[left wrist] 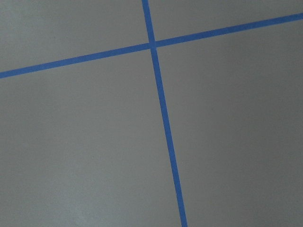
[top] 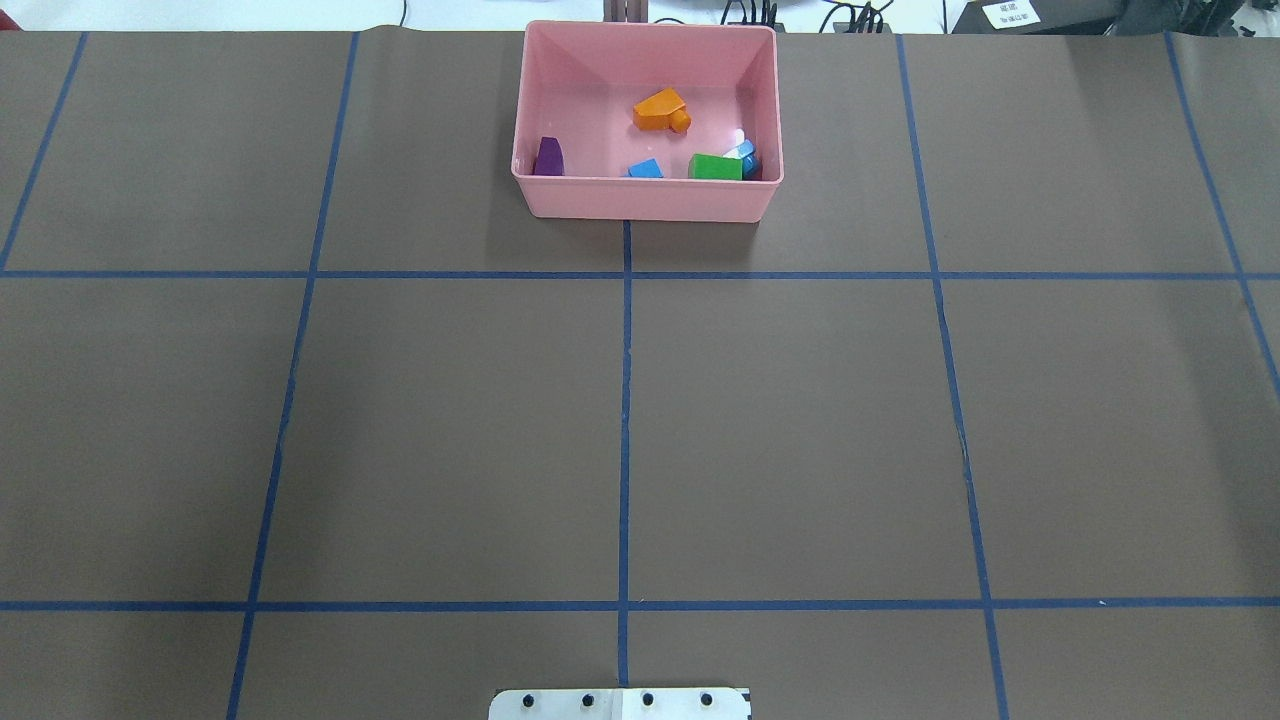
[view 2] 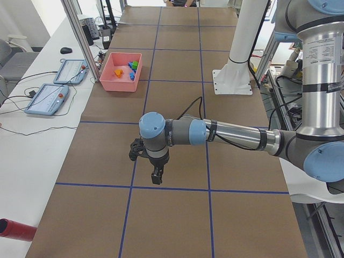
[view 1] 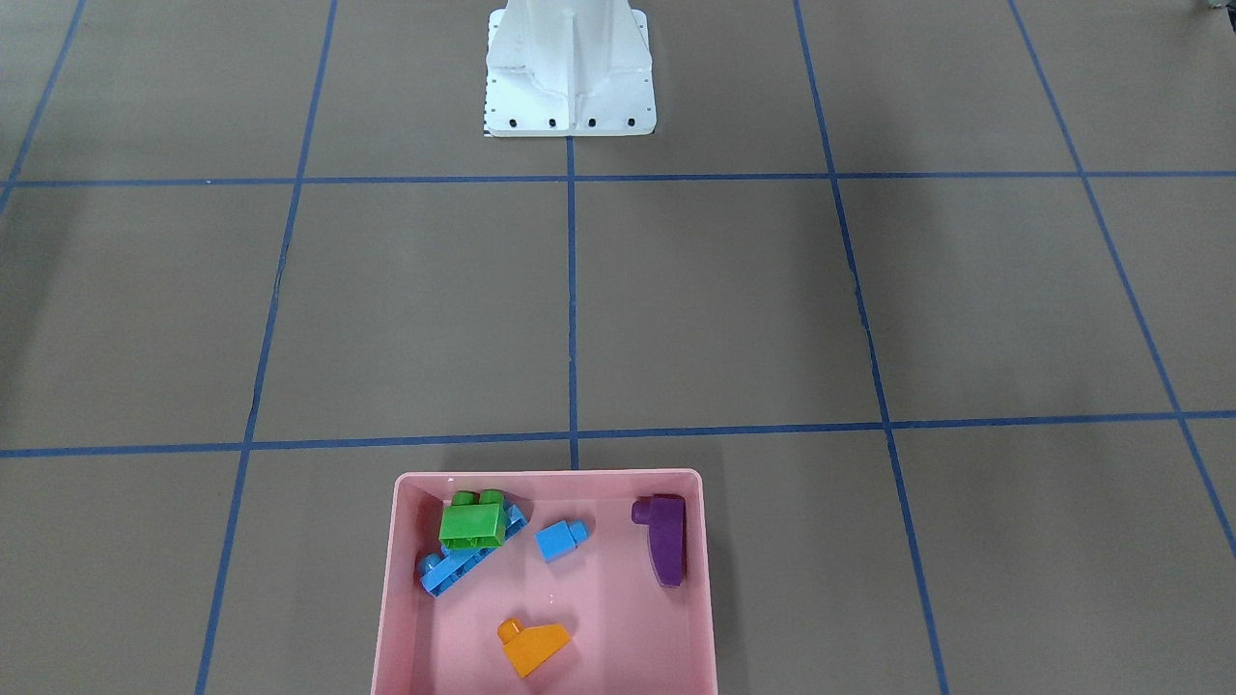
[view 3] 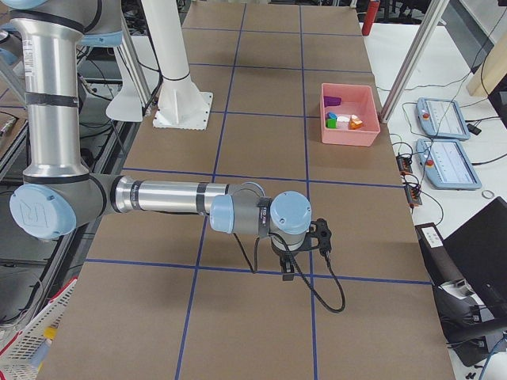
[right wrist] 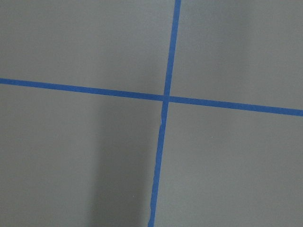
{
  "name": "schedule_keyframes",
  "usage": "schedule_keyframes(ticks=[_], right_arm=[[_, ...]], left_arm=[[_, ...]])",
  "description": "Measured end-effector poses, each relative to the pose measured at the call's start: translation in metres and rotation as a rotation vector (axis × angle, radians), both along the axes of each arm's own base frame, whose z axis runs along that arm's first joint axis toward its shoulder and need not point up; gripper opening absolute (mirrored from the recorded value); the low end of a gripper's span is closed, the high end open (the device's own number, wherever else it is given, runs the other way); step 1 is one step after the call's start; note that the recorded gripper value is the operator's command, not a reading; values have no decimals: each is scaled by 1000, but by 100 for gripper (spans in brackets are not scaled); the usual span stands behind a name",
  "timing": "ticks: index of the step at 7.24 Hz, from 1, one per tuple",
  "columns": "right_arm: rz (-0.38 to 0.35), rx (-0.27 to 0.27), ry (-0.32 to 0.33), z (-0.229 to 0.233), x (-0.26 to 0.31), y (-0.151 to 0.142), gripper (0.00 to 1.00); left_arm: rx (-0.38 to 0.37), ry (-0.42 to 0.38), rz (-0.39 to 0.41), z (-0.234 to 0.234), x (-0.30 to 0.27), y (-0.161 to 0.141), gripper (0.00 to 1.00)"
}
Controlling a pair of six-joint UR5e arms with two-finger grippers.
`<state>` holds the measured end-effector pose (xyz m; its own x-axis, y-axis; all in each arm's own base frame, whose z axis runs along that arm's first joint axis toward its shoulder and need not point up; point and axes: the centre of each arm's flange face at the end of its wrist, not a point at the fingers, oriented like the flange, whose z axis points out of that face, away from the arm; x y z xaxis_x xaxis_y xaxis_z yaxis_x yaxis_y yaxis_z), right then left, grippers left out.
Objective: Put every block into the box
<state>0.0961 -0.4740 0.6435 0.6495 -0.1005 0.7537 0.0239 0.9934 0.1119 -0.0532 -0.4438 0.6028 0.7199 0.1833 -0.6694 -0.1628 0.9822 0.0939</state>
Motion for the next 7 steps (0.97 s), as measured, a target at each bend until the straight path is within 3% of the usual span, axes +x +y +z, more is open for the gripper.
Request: schedule_keyframes(ticks=[3,7], right_arm=[[4,-3,3,-1,0,-1,100],[117,-137,6,0,1,-1,100]], left_arm=[[-1,0,-1,0,0,0,100],[-1,-1,-3,-1,0,0,100]])
